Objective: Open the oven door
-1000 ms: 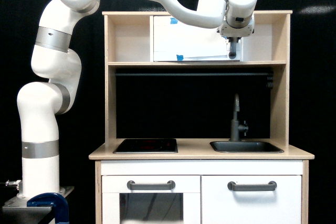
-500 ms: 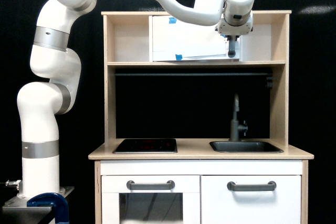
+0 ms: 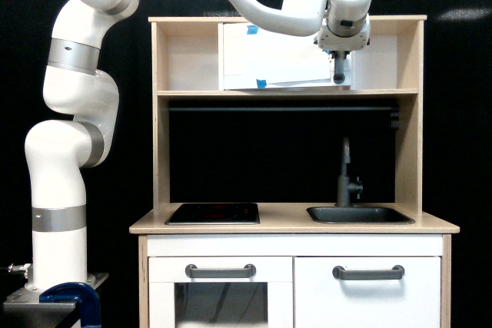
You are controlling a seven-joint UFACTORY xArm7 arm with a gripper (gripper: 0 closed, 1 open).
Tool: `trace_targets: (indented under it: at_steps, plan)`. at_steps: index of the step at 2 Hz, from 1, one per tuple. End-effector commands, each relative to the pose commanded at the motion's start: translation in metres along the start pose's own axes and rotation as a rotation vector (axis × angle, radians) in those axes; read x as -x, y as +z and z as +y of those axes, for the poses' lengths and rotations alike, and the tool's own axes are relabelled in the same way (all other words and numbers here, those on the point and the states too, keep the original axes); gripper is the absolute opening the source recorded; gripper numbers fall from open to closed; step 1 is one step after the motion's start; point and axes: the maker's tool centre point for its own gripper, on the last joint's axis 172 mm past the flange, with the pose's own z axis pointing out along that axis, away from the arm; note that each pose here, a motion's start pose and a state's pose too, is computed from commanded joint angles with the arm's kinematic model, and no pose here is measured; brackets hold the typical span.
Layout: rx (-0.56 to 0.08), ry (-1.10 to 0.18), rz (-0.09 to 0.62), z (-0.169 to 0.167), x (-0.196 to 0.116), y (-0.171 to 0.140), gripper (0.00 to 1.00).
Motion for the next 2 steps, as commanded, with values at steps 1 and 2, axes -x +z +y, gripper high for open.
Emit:
trace_targets:
  at_steps: [1,2]
  plan:
    - [0.0,0.0,0.0,-0.005,0.005,-0.013,0.0]
    - [0.0,0.0,0.0,-0.013,0.007,-0.027,0.0]
